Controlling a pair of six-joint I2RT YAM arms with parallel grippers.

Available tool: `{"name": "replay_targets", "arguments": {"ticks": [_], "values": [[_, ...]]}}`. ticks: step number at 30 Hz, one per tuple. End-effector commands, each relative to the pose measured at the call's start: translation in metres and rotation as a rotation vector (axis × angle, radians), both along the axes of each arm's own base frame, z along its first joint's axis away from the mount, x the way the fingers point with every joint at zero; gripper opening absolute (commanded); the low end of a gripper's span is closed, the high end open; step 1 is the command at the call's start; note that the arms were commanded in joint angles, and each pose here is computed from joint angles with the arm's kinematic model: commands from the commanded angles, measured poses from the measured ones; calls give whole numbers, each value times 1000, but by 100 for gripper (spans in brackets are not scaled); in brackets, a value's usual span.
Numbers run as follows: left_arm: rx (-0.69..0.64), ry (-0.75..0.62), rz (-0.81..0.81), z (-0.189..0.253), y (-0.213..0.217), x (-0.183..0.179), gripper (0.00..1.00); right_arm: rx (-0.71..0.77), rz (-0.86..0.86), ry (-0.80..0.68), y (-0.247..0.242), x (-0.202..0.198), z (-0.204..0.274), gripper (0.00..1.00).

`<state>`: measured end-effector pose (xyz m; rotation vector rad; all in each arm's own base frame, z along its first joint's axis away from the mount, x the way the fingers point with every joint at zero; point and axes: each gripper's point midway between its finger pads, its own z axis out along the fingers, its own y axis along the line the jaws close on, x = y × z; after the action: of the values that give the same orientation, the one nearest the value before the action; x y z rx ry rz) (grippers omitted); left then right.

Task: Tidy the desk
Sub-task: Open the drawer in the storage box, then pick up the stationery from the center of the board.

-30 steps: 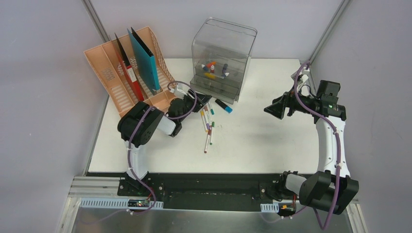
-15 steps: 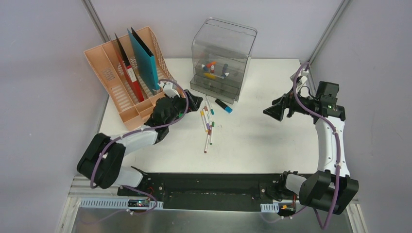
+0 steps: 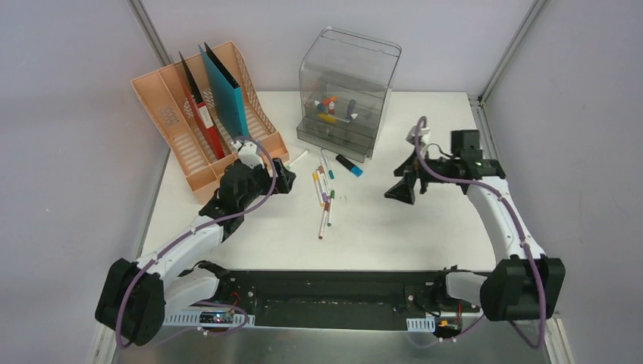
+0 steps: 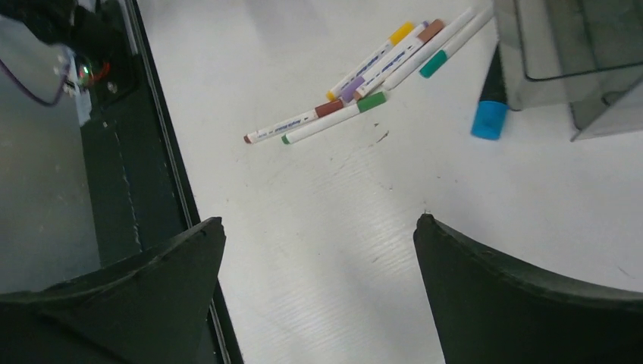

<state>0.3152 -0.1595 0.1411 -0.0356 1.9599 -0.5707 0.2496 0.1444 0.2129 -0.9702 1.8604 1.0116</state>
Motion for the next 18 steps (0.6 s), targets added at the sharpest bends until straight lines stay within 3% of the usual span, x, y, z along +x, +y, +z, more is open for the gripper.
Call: {"name": "replay_targets", "arguments": {"ticks": [1,6,9,18], "values": [[31,-26,-54,24,5,-19,99,-236,107,-128,29,17,-15,98],[-37,-44,-68,29,-1,-32,99,-477,210,-171,71,31,-49,92],[10,-19,-28,17,8,-30,99,-579,199,-182,96,46,-68,86],[100,-15,27,3,23,-25,99,-794,-148,-212,123,120,-106,78]]}}
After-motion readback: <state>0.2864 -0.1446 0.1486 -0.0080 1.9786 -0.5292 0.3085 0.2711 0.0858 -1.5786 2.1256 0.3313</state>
